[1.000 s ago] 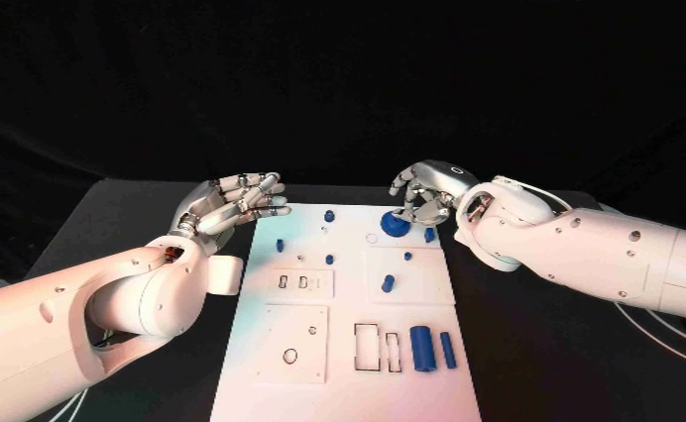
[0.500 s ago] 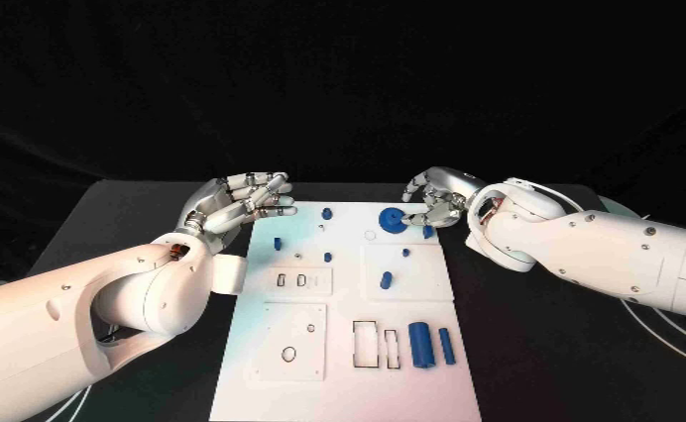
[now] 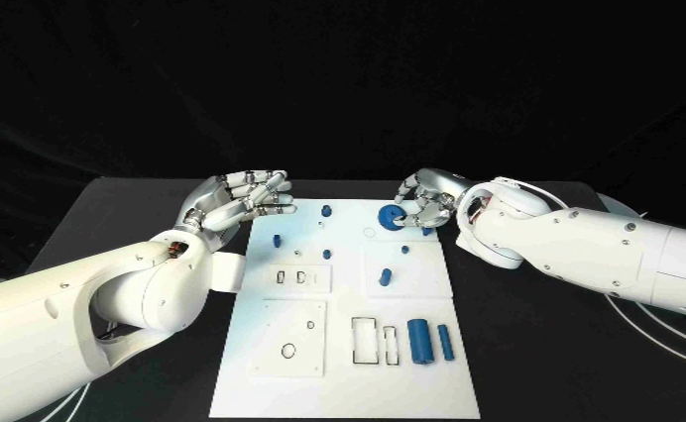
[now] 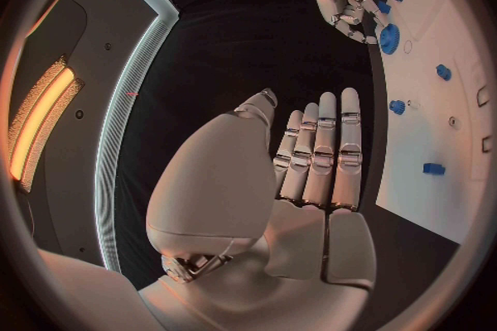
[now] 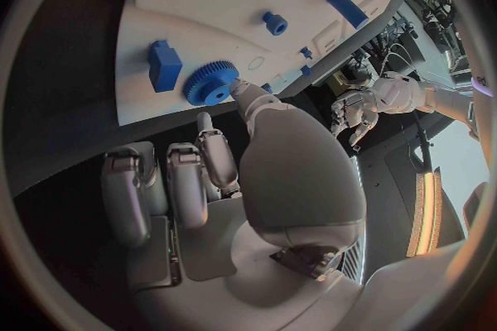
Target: Assemble the parts on the task board
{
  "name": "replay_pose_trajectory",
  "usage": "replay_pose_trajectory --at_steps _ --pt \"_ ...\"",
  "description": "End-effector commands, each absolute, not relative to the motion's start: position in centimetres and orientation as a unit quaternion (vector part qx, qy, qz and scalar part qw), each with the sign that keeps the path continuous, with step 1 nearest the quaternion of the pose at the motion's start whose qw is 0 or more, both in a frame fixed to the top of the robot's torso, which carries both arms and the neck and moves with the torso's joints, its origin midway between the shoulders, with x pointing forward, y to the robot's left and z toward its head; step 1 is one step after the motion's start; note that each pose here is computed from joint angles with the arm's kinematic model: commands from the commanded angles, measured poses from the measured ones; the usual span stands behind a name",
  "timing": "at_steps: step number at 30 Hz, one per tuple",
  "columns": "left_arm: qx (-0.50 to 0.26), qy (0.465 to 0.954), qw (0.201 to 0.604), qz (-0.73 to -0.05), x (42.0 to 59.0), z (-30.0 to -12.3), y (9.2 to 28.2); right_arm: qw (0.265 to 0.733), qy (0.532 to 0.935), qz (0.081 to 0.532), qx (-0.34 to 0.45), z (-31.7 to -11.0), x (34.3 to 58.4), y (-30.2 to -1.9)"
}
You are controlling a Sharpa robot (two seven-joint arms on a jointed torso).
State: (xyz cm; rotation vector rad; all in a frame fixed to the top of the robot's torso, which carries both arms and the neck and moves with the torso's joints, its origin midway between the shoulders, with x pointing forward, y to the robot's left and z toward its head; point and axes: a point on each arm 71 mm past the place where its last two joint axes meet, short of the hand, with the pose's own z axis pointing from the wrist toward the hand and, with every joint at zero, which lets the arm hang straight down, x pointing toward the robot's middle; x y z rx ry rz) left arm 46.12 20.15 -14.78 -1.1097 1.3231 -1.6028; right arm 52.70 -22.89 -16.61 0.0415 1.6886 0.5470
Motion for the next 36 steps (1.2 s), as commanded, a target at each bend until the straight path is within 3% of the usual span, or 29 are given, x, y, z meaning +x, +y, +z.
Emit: replay_pose_trajectory --at_steps 1,36 --pt "-0.427 0.52 0.377 -0.637 46.1 -14.6 19.9 0.627 0.744 0.232 0.012 -16.9 52.7 -22.6" --pt "-0.428 0.522 0.376 -0.635 46.1 -14.7 20.1 0.642 0.74 0.197 -0.048 -17.9 52.7 -21.6"
